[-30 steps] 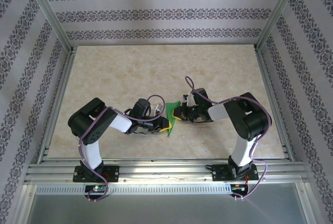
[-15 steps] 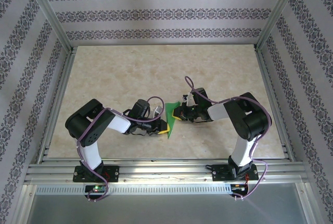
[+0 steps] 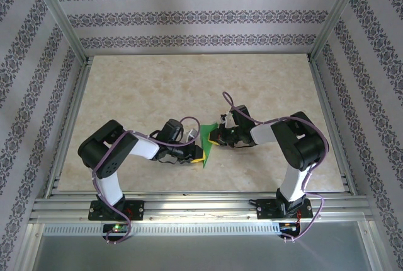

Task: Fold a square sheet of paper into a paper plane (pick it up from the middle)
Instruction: Fold the wing for the fifth time at the center of the table.

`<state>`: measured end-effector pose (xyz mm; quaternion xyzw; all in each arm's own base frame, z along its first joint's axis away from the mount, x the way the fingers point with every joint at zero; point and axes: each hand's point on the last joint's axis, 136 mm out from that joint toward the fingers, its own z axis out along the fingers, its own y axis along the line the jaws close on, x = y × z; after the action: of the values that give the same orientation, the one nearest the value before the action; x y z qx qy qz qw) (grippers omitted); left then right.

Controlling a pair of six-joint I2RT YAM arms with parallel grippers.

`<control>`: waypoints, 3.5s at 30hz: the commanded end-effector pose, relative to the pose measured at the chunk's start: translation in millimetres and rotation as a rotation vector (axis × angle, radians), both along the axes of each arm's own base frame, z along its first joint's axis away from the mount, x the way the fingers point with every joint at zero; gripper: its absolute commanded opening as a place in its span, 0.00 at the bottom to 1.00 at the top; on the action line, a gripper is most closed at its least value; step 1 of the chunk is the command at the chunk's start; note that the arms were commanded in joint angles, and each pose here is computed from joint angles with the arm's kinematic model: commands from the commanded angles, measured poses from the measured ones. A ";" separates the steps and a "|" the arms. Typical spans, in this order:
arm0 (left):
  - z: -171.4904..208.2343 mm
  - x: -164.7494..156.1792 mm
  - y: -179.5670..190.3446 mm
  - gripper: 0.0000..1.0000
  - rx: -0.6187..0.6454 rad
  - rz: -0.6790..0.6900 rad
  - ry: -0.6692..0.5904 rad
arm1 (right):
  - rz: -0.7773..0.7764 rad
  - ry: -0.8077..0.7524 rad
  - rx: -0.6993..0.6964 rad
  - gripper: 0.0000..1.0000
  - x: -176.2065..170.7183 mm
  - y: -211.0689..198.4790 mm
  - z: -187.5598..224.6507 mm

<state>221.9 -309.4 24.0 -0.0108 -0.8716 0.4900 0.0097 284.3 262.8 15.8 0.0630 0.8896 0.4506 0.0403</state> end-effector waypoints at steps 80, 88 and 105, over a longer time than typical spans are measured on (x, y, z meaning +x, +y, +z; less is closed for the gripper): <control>-0.6 -11.5 -19.8 0.03 0.170 -0.156 -0.080 | -0.017 0.113 -0.235 0.05 -23.0 -20.5 -52.2; -3.5 -28.0 -11.8 0.03 0.172 -0.169 -0.043 | -0.018 0.117 -0.245 0.05 -24.0 -22.1 -54.7; 8.4 -59.1 3.7 0.02 0.179 -0.226 -0.044 | -0.015 0.120 -0.254 0.05 -24.4 -21.6 -55.1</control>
<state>176.8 -309.4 22.7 -0.0993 -0.9081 0.4047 0.0401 284.2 263.5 13.7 0.0652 0.9038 0.4216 0.0344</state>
